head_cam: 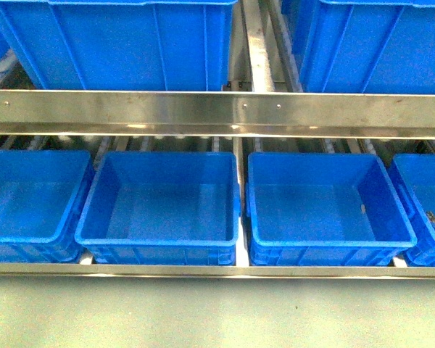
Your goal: Pick red and yellow buttons and place in box
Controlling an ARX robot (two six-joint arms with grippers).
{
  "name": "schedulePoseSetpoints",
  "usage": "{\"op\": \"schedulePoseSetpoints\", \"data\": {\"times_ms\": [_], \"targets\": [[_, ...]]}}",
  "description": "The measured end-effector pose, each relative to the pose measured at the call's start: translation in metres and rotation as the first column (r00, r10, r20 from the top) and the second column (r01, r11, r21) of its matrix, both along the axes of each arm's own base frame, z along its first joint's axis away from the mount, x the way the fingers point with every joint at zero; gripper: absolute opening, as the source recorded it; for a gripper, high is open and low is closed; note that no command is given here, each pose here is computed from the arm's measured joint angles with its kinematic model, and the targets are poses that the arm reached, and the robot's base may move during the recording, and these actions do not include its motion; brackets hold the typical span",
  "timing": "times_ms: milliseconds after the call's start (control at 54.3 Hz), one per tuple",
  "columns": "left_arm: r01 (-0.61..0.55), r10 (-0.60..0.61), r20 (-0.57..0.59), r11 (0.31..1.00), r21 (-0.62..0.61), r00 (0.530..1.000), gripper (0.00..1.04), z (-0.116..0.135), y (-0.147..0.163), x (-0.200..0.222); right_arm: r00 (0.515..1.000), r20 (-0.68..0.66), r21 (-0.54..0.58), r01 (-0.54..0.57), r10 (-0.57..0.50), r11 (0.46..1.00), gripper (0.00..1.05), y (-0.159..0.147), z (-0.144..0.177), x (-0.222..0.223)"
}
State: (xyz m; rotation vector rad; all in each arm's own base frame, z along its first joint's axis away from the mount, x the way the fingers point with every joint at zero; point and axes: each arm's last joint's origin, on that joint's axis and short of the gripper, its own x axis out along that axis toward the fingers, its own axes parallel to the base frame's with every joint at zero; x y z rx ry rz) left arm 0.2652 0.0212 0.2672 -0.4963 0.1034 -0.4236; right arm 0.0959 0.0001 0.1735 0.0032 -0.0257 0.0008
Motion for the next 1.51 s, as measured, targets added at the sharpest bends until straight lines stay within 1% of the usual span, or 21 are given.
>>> {"op": "schedulePoseSetpoints", "data": {"times_ms": [110,184,258,331,387,405,442,460,515,589,663,736,791,883,1123,1215,1344,1509], "targets": [[0.015,-0.013,0.032,0.997,-0.073,0.999,0.33,0.009,-0.010,0.041,1.000,0.000,0.000,0.000,0.000,1.000,0.97,0.000,0.000,0.000],[0.025,-0.021,0.038,0.993,-0.112,0.999,0.33,0.016,-0.026,0.066,1.000,0.000,0.000,0.000,0.000,1.000,0.97,0.000,0.000,0.000],[0.090,-0.083,0.047,0.983,-0.162,0.995,0.33,0.023,-0.051,0.086,1.000,0.000,0.000,0.000,0.000,1.000,0.97,0.000,0.000,0.000],[0.200,-0.191,0.064,0.958,-0.206,0.979,0.33,0.031,-0.082,0.100,1.000,0.000,0.000,0.000,0.000,1.000,0.97,0.000,0.000,0.000],[0.323,-0.312,0.082,0.916,-0.239,0.946,0.33,0.038,-0.111,0.106,1.000,0.000,0.000,0.000,0.000,1.000,0.97,0.000,0.000,0.000],[0.342,-0.331,0.087,0.908,-0.241,0.940,0.33,0.040,-0.116,0.107,1.000,0.000,0.000,0.000,0.000,1.000,0.97,0.000,0.000,0.000],[0.416,-0.406,0.094,0.872,-0.258,0.909,0.33,0.045,-0.138,0.108,1.000,0.000,0.000,0.000,0.000,1.000,0.97,0.000,0.000,0.000],[0.432,-0.423,0.096,0.863,-0.261,0.901,0.33,0.046,-0.143,0.108,1.000,0.000,0.000,0.000,0.000,1.000,0.97,0.000,0.000,0.000],[0.495,-0.490,0.087,0.829,-0.262,0.867,0.33,0.049,-0.174,0.108,1.000,0.000,0.000,0.000,0.000,1.000,0.97,0.000,0.000,0.000],[0.567,-0.572,0.062,0.784,-0.254,0.818,0.33,0.048,-0.213,0.103,1.000,0.000,0.000,0.000,0.000,1.000,0.97,0.000,0.000,0.000],[0.610,-0.620,0.048,0.750,-0.255,0.783,0.33,0.044,-0.236,0.098,1.000,0.000,0.000,0.000,0.000,1.000,0.97,0.000,0.000,0.000],[0.668,-0.683,0.041,0.698,-0.257,0.730,0.33,0.040,-0.259,0.090,1.000,0.000,0.000,0.000,0.000,1.000,0.97,0.000,0.000,0.000],[0.698,-0.714,0.042,0.668,-0.258,0.699,0.33,0.038,-0.267,0.086,1.000,0.000,0.000,0.000,0.000,1.000,0.97,0.000,0.000,0.000],[0.723,-0.738,0.062,0.637,-0.267,0.672,0.33,0.041,-0.272,0.081,1.000,0.000,0.000,0.000,0.000,1.000,0.97,0.000,0.000,0.000],[0.734,-0.745,0.105,0.605,-0.308,0.659,0.33,0.046,-0.263,0.084,1.000,0.000,0.000,0.000,0.000,1.000,0.97,0.000,0.000,0.000],[0.746,-0.750,0.146,0.576,-0.334,0.645,0.33,0.051,-0.260,0.083,1.000,0.000,0.000,0.000,0.000,1.000,0.97,0.000,0.000,0.000],[0.749,-0.745,0.195,0.541,-0.382,0.638,0.33,0.057,-0.255,0.082,1.000,0.000,0.000,0.000,0.000,1.000,0.97,0.000,0.000,0.000],[0.738,-0.751,0.183,0.519,-0.430,0.635,0.33,0.055,-0.254,0.081,1.000,0.001,0.000,0.007,-0.007,1.000,0.97,0.000,0.000,0.000]]}}
